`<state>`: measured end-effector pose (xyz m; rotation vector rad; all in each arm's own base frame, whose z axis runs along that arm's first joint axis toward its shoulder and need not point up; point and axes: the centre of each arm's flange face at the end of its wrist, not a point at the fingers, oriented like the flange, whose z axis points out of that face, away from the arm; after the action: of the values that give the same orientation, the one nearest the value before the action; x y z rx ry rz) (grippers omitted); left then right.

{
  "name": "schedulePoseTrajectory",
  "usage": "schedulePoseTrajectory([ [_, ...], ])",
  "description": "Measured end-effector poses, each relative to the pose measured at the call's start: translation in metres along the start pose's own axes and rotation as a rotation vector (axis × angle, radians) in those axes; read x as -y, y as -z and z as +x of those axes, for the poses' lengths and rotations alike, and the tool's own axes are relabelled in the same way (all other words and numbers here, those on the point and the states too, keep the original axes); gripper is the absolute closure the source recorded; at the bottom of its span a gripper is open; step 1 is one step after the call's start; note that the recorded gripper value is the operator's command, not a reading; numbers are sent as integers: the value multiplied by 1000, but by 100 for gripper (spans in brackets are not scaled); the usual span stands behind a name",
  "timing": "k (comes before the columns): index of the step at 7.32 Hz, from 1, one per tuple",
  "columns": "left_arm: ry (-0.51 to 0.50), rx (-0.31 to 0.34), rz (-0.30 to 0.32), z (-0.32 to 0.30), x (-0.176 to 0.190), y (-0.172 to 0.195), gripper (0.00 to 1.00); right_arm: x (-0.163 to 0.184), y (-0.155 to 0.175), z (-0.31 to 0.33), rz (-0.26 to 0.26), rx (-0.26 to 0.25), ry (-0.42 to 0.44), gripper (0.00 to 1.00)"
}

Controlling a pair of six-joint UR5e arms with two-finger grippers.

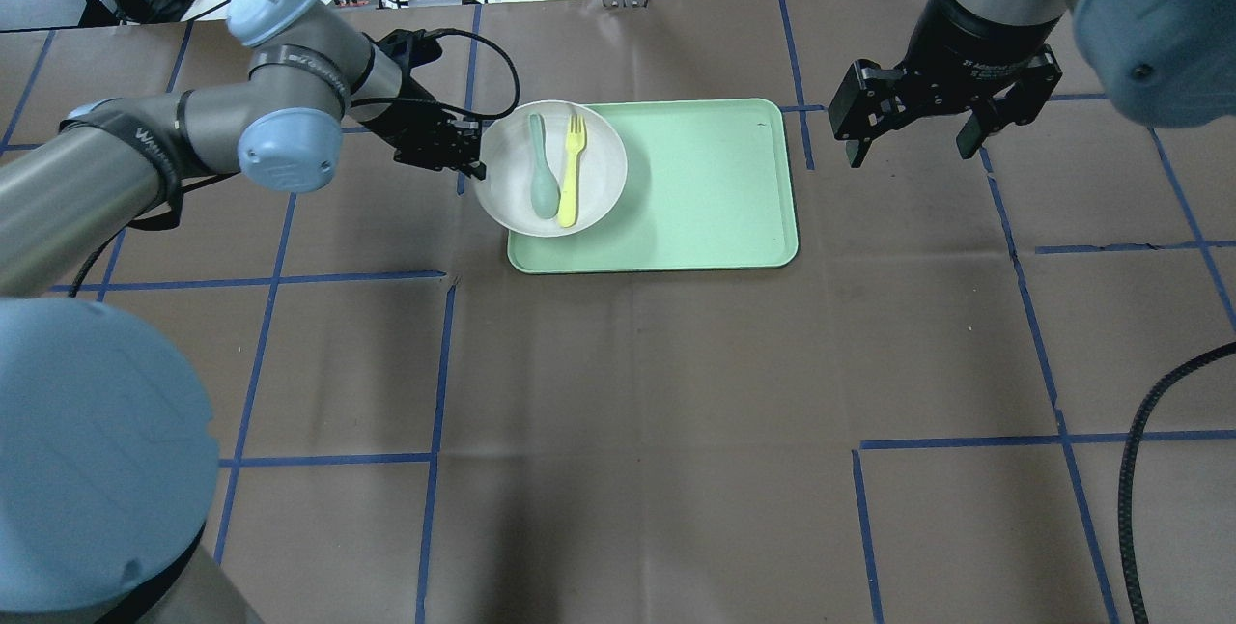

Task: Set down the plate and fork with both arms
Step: 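Slide the plate with the left gripper onto the mint-green tray, then open the left gripper and lift it away from the plate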

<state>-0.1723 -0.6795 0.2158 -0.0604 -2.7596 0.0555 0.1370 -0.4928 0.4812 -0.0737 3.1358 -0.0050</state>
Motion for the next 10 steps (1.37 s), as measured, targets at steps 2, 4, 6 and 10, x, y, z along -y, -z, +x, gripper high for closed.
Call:
schedulePoseTrajectory([
  [2, -12, -4, -7, 14, 13, -18, 100, 0, 0, -2, 0, 14, -2, 0],
  [4, -18, -6, -23, 19, 15, -33, 100, 0, 0, -2, 1, 20, -4, 0],
  [6, -15, -5, -36, 21, 15, -44, 100, 0, 0, -2, 1, 21, -4, 0],
  [10, 4, -40, -31, 26, 16, -50, 99, 0, 0, -2, 1, 21, -4, 0],
])
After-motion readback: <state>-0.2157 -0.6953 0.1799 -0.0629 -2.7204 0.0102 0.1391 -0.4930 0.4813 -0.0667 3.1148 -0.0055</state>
